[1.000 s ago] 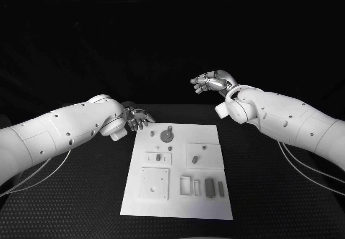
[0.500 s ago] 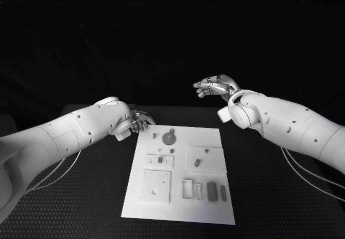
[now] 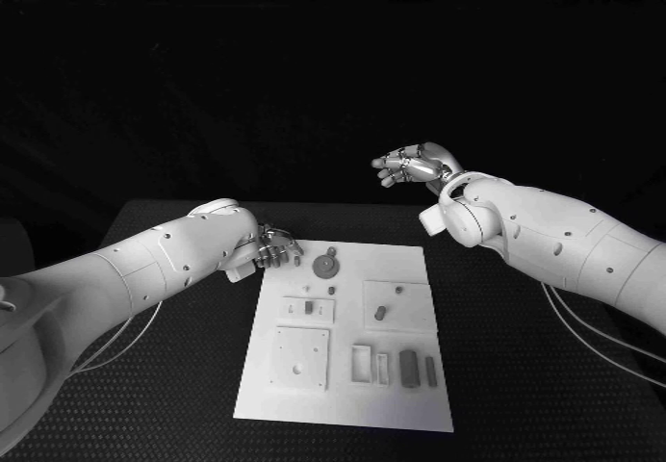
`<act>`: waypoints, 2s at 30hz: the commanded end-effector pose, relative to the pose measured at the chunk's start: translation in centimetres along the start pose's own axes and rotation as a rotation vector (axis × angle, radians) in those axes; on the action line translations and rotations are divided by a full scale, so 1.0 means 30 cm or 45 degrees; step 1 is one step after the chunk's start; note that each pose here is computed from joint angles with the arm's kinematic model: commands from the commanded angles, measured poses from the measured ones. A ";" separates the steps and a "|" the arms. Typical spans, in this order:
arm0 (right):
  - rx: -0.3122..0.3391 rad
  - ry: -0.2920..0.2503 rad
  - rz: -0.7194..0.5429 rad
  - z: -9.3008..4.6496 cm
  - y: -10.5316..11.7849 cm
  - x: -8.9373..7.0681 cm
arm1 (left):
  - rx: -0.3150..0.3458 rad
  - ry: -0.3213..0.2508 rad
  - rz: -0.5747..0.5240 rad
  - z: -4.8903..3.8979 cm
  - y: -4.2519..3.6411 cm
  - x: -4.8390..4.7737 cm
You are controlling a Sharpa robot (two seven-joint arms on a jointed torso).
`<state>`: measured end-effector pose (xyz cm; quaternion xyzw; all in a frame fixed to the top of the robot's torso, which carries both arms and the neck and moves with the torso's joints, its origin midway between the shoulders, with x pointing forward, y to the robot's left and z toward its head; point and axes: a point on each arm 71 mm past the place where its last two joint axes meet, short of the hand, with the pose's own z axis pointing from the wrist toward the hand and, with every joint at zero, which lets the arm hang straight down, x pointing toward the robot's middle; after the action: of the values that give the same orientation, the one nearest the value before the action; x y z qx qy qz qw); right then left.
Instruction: Assemble the parts on the task board
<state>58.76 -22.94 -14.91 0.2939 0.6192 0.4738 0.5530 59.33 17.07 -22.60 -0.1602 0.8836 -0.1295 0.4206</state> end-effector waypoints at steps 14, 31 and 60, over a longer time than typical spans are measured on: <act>-0.009 0.014 0.007 0.000 0.004 0.006 | 0.034 0.044 0.002 0.012 -0.021 0.025; -0.010 0.017 0.008 0.001 0.006 0.010 | 0.038 0.067 -0.033 0.023 -0.016 0.035; -0.009 0.022 0.010 0.005 0.006 0.016 | 0.053 0.092 -0.092 0.026 -0.008 0.030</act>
<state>58.78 -22.56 -14.93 0.2935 0.6197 0.4759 0.5508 59.51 16.69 -23.59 -0.1787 0.8874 -0.1569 0.3949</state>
